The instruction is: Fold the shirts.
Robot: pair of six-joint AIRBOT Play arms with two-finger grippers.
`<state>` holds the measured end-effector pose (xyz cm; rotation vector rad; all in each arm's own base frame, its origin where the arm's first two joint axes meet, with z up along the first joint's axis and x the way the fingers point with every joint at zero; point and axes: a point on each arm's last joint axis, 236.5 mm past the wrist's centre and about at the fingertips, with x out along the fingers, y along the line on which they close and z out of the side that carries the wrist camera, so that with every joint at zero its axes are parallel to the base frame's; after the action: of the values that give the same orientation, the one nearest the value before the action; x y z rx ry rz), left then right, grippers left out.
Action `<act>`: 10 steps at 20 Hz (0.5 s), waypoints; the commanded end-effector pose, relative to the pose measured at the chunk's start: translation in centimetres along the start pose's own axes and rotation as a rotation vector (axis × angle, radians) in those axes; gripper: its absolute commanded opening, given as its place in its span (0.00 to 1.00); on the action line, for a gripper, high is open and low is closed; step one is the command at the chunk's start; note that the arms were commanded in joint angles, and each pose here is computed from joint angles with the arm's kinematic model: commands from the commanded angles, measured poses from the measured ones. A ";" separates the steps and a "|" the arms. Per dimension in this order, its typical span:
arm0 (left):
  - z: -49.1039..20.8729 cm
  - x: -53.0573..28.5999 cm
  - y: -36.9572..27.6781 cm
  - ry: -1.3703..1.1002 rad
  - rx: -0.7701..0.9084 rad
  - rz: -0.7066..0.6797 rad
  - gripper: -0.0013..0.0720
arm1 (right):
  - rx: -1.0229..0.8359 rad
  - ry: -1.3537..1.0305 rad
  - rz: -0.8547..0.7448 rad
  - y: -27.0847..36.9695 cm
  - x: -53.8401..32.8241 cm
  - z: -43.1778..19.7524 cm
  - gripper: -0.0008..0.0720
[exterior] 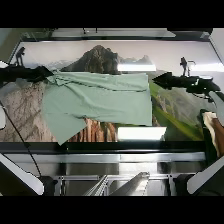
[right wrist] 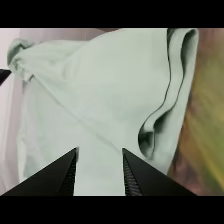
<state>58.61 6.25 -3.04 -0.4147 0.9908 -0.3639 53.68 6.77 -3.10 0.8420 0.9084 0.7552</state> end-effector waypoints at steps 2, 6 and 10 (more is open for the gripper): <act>-1.3 -8.6 0.0 0.062 -0.065 0.012 0.97 | 0.080 0.257 -0.089 1.4 -5.4 -5.6 0.51; -12.1 -10.5 -0.6 0.380 -0.319 -0.102 0.97 | 0.188 0.404 -0.110 1.6 -5.3 -14.4 0.51; -21.1 -8.4 -0.1 0.483 -0.524 -0.146 0.97 | 0.299 0.387 -0.134 0.3 -5.0 -20.5 0.51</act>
<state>41.34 8.08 -4.11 -0.7678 1.4294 -0.3567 37.24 7.79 -6.34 0.8712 1.3849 0.7229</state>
